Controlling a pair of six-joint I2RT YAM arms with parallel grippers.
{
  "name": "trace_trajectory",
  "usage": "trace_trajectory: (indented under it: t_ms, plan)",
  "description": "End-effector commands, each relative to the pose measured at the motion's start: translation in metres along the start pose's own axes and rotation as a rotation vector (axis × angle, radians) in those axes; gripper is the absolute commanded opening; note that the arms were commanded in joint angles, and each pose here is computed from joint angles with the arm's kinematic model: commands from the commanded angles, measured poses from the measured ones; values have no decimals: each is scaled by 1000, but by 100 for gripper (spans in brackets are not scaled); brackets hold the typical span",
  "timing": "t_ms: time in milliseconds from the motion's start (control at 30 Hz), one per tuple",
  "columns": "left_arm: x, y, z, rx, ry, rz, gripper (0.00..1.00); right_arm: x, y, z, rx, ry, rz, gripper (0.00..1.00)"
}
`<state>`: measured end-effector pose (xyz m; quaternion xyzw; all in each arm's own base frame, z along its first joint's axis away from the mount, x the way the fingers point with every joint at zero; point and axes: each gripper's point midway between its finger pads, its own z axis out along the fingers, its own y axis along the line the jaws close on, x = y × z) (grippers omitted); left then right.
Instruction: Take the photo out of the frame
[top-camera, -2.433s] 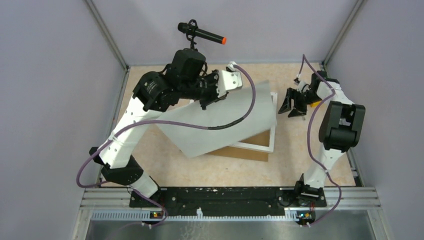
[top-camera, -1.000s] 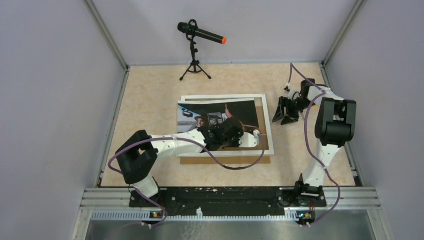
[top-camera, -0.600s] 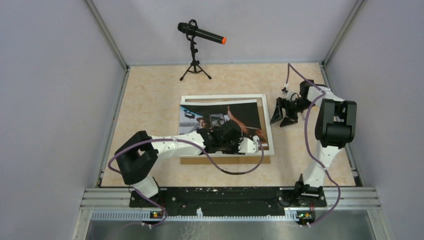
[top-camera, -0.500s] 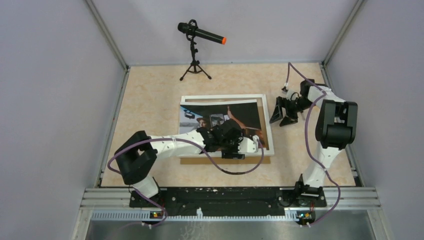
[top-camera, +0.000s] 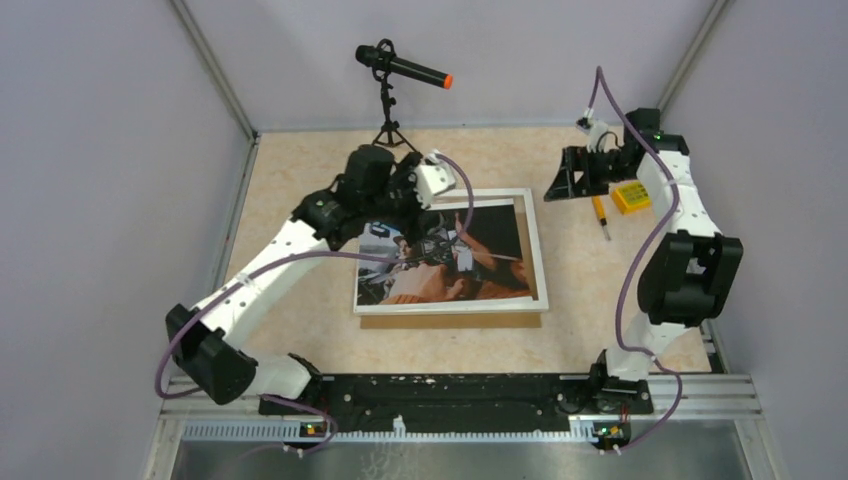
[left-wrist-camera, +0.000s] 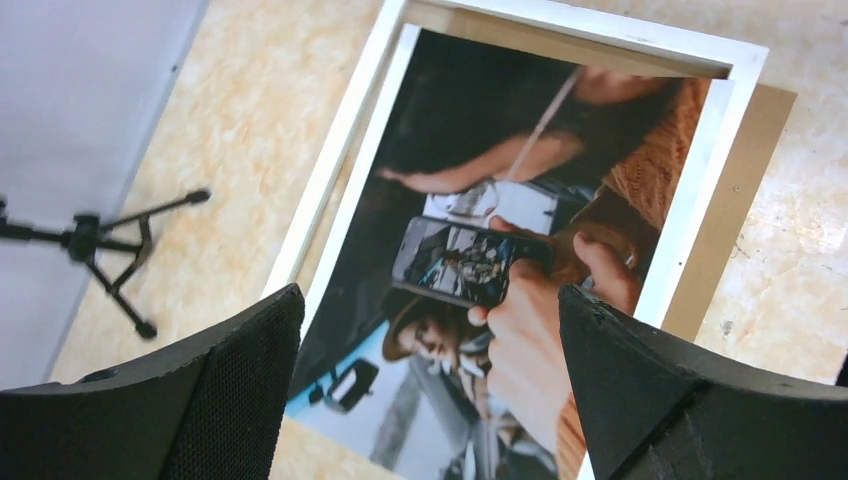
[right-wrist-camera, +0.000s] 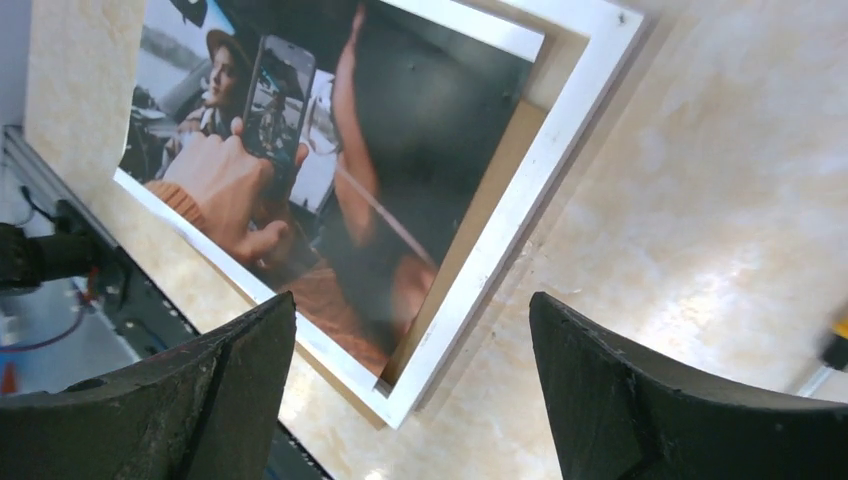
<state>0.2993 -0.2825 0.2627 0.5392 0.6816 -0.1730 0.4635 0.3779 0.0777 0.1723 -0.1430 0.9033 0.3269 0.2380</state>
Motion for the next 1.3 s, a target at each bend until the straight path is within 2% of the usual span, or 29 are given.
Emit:
trace_trajectory:
  t_ms: [0,100,167,267,333,433,533,733,833,1000,1267]
  plan:
    - [9,15,-49,-41,3,-154,99,-39,33,-56,106,-171,-281,86]
    - [22,42,-82,-131,-6,-268,99,-45,42,-76,176,-253,-365,91]
    - [37,60,-105,-204,0,-356,99,-42,45,-86,230,-309,-393,99]
    - [71,79,-137,-279,30,-518,99,-27,41,-90,306,-366,-412,99]
    - [102,88,-156,-326,55,-621,99,-14,28,-89,378,-402,-368,99]
    - [155,96,-175,-398,106,-740,99,14,17,-82,424,-379,-362,99]
    - [207,91,-173,-430,197,-839,99,33,4,-72,441,-321,-343,99]
    - [279,79,-152,-429,328,-930,99,85,-49,-28,461,-47,-255,99]
    - [298,71,-139,-387,350,-965,99,104,-68,-12,467,28,-237,99]
    - [319,67,-131,-385,396,-979,99,111,-78,-4,485,22,-236,99]
    - [306,85,-137,-421,360,-945,99,105,-67,-7,457,-8,-226,99]
